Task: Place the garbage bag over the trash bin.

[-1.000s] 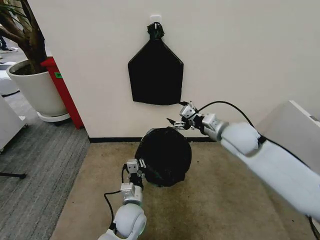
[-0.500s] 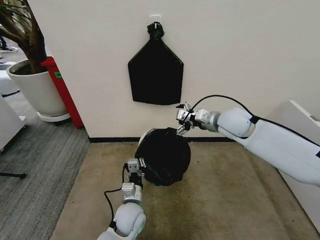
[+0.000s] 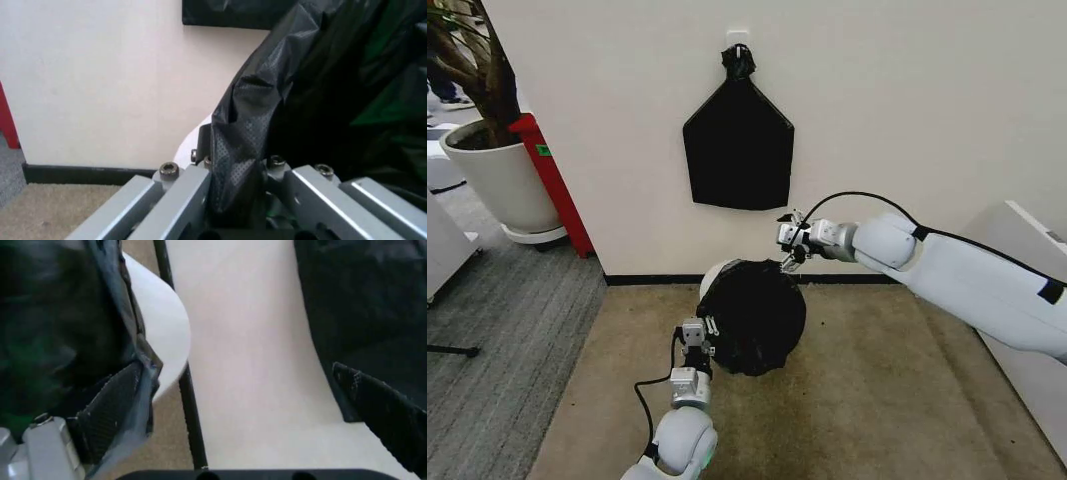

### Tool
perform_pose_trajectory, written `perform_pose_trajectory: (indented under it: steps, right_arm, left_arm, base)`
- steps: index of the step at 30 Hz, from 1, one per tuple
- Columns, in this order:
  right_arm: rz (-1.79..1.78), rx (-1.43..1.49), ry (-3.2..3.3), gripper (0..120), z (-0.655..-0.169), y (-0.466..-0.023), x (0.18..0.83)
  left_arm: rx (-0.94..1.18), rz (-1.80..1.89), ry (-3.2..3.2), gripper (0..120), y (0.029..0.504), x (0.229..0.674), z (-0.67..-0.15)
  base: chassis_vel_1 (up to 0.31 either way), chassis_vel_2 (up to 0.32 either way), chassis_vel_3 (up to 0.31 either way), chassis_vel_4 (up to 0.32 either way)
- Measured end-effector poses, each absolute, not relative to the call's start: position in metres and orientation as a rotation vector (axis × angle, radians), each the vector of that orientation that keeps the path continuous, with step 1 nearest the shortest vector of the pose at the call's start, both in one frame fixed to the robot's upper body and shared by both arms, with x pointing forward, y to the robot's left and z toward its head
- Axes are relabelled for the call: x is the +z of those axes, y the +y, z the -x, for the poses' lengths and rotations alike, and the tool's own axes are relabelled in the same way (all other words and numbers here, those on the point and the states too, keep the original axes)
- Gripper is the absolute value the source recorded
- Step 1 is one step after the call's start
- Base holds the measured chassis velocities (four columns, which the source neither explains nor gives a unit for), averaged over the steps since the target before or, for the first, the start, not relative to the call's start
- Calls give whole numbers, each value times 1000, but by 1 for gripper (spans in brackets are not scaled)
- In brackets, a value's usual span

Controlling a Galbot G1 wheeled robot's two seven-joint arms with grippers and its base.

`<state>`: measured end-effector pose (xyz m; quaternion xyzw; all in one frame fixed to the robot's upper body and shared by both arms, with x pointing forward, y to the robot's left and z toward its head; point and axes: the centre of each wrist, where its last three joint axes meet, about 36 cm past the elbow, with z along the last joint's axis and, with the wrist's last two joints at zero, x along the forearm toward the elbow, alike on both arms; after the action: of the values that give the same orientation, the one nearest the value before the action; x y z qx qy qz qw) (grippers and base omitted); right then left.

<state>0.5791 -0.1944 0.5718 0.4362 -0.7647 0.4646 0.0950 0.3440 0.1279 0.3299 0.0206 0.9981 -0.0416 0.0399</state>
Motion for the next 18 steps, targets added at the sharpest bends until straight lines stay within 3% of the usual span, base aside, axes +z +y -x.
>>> perform_pose_trajectory:
  steps: [18]
  right_arm:
    - [-1288, 1375, -2277, 100, -600, -174, 566]
  left_arm:
    - [-126, -99, 3045, 1, 123, 327, -335]
  base:
    - [0, 0, 0, 0]
